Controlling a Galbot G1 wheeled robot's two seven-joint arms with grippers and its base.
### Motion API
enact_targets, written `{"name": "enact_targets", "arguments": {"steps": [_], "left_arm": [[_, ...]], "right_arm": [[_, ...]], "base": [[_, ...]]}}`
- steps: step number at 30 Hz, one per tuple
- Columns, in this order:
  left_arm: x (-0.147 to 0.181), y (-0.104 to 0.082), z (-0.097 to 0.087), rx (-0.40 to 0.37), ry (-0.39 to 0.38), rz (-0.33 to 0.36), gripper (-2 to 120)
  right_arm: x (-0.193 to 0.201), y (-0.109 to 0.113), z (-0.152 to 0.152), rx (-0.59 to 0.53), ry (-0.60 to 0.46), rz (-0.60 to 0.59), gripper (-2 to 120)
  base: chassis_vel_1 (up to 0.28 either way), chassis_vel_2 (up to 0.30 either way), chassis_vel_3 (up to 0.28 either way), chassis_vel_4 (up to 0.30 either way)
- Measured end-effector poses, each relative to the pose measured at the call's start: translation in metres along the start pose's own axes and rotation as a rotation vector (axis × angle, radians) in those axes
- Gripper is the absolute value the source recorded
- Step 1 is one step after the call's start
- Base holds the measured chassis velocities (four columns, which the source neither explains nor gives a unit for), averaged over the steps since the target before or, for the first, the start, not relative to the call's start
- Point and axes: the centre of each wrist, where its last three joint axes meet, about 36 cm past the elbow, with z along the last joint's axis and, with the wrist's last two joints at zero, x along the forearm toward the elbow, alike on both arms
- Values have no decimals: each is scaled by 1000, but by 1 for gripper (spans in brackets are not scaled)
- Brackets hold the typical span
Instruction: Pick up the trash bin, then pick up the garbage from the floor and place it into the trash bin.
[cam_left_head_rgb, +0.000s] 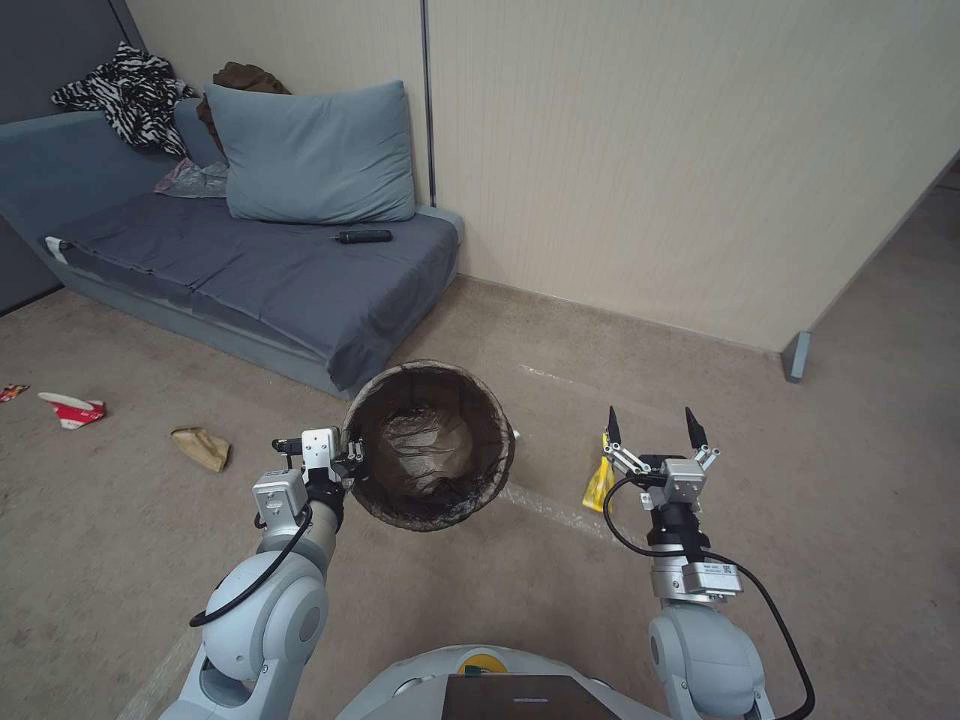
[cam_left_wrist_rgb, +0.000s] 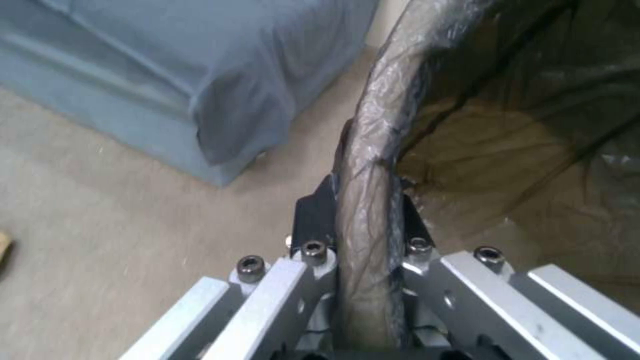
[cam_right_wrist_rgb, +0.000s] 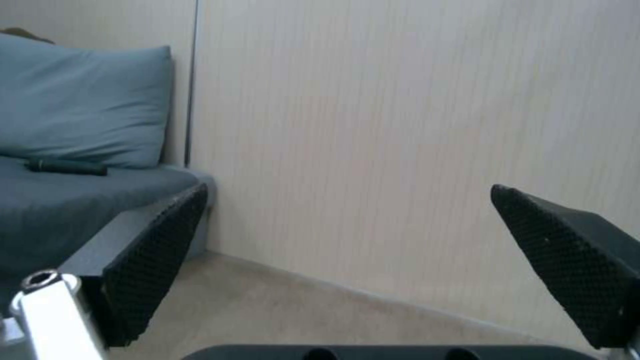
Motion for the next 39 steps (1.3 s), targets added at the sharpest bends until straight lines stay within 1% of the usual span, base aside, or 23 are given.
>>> {"name": "enact_targets", "arguments": {"steps": [5, 11, 16, 17, 20, 21, 23, 24, 26, 27, 29, 32, 33, 34, 35, 36, 37, 38, 39], "left_arm": [[0, 0, 0, 0, -1, -1, 4], [0, 0, 0, 2, -1, -1, 4], [0, 0, 0, 2, -1, -2, 4], [0, 0, -1, 1, -3, -2, 4], [1, 0, -1, 1, -4, -2, 4], [1, 0, -1, 0, -5, -3, 4], [1, 0, -1, -1, -5, -3, 4], [1, 0, -1, -1, -5, -3, 4], [1, 0, -2, -2, -7, -4, 4], [1, 0, -2, -2, -7, -4, 4], [1, 0, -2, -2, -8, -4, 4], [2, 0, -2, -3, -8, -4, 4], [2, 0, -2, -3, -9, -4, 4], [2, 0, -3, -4, -9, -4, 4], [2, 0, -3, -4, -9, -4, 4], [2, 1, -3, -5, -9, -4, 4], [1, 0, -3, -7, -10, -2, 4], [1, 0, -3, -8, -10, -2, 4], [1, 0, -3, -8, -10, -2, 4]], "right_arm": [[-2, 1, 2, 27, -36, -6, 100], [-1, 2, 3, 46, -36, -9, 100], [-2, 5, 0, 34, -8, 4, 100], [-3, 5, -2, 23, 20, 14, 100], [-4, 5, -3, 11, 44, 20, 100], [-5, 5, -5, -1, 75, 27, 100], [-5, 4, -6, -3, 82, 28, 100], [-5, 4, -7, -8, 101, 30, 100], [-6, 2, -9, -37, 176, 40, 100], [-6, 2, -9, -37, 176, 40, 100], [-7, 1, -9, -53, 227, 45, 100], [-8, 0, -9, -60, 252, 47, 100], [-9, 0, -9, -70, 286, 50, 100], [-13, -2, -6, -86, 347, 56, 100], [-13, -2, -6, -86, 347, 56, 100], [-15, -2, -3, -99, 386, 58, 100], [-21, -3, 4, -129, 462, 62, 100], [-23, -3, 6, -138, 487, 63, 100], [-23, -3, 6, -138, 487, 63, 100]], "base": [[-153, 174, 164, -138], [-20, 19, 20, -11], [0, 0, 0, 0], [0, 0, 0, 0], [0, 0, 0, 0], [0, 0, 0, 0], [0, 0, 0, 0], [0, 0, 0, 0], [0, 0, 0, 0], [0, 0, 0, 0], [0, 0, 0, 0], [0, 0, 0, 0], [0, 0, 0, 0], [0, 0, 0, 0], [0, 0, 0, 0], [0, 0, 0, 0], [0, 0, 0, 0], [0, 0, 0, 0], [0, 0, 0, 0]]}}
